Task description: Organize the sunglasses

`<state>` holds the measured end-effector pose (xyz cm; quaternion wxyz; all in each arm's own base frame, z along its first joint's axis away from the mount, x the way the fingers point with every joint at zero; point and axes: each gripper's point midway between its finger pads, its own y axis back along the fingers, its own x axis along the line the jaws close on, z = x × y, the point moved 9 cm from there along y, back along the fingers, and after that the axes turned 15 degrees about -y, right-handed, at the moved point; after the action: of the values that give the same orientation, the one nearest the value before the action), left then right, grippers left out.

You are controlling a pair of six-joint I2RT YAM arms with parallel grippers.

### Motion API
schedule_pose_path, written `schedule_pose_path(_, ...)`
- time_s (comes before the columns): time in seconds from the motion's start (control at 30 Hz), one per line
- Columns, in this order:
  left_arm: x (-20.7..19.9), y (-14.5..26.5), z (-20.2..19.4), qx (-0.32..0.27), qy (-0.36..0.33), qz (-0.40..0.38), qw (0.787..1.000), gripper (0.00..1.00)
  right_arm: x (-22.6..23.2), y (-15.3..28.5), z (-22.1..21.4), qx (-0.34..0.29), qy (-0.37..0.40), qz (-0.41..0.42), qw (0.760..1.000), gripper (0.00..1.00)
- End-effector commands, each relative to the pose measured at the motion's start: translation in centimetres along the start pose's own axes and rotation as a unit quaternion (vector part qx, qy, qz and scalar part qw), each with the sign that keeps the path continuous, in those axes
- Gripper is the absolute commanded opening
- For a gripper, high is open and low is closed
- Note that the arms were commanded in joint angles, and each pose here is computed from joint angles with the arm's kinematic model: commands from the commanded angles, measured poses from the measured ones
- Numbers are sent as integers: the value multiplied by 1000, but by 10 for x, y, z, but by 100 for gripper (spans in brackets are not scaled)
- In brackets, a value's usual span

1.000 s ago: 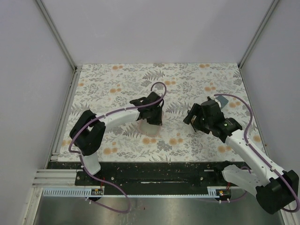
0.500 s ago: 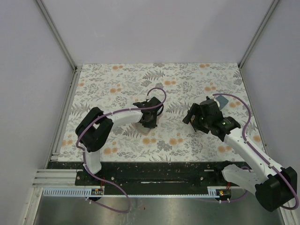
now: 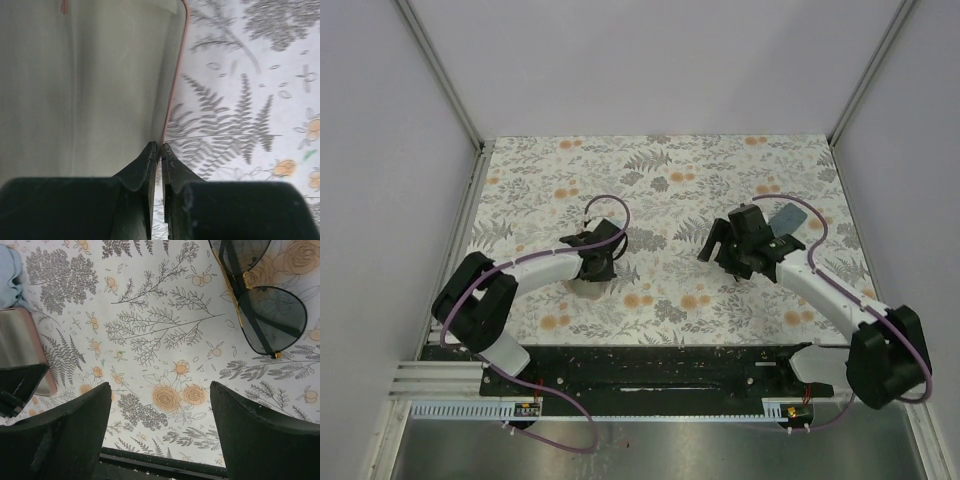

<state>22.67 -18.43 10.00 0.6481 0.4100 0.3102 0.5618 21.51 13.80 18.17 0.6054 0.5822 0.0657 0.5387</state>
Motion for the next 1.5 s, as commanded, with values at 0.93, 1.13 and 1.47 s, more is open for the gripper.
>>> schedule_pose_path(0.93, 61, 66, -21, -82, 54, 20, 995, 0, 206, -174, -61, 94, 154, 58, 982, 63)
schedule_pose_path(1.13, 81, 66, -15, -90, 86, 23, 992, 0, 212, -191, -77, 105, 153, 41, 982, 59)
schedule_pose_path(1.47, 94, 60, -7, -98, 143, 29, 985, 0, 216, -218, -92, 88, 139, 17, 986, 56)
